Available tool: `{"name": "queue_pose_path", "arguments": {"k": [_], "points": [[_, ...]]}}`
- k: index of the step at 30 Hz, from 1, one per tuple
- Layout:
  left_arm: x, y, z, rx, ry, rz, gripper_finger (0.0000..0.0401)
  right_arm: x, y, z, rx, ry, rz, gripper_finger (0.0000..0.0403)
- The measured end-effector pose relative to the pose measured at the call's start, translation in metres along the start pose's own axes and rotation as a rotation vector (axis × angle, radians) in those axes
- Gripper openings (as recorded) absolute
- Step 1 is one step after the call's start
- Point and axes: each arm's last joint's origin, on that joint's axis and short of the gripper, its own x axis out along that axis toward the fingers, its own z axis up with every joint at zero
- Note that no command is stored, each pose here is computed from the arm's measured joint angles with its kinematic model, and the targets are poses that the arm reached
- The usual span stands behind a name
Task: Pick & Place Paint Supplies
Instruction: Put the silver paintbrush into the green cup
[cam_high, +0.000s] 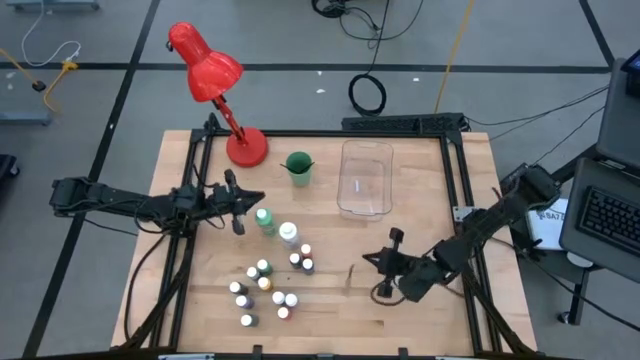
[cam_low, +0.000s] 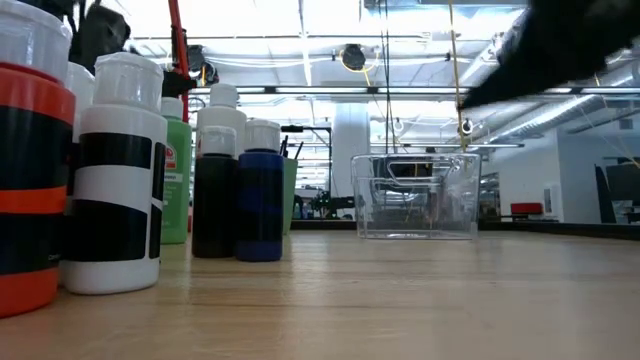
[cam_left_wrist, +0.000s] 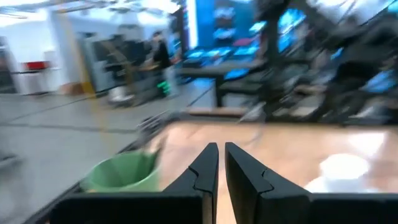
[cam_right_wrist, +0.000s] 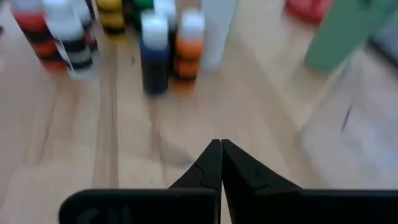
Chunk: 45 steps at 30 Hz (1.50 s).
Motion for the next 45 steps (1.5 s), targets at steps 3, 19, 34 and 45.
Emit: {"name": "queue_pose_path", "arguments": {"k": [3,19,34,45], "points": [[0.003,-0.003,0.006,-0.017,-0.042,-0.103,0.0033,-0.006,-0.005,0.02,-0.078,-0.125,-0.027,0.0003],[0.016,-0.015,0.008,0.035,0.039,-0.185,0.0033,0.007,-0.007,0.007,-0.052,0.176,0.371,0.0],[0.016,-0.015,0.006,0.079,0.061,-0.171,0.0033,0.048,0.041,0.009,-0.867,0.129,0.573,0.0107],[0.016,-0.015,0.004,0.087,0.074,-0.17,0.0033,0.076,0.061,0.026,-1.245,0.486,0.617,0.015]]}}
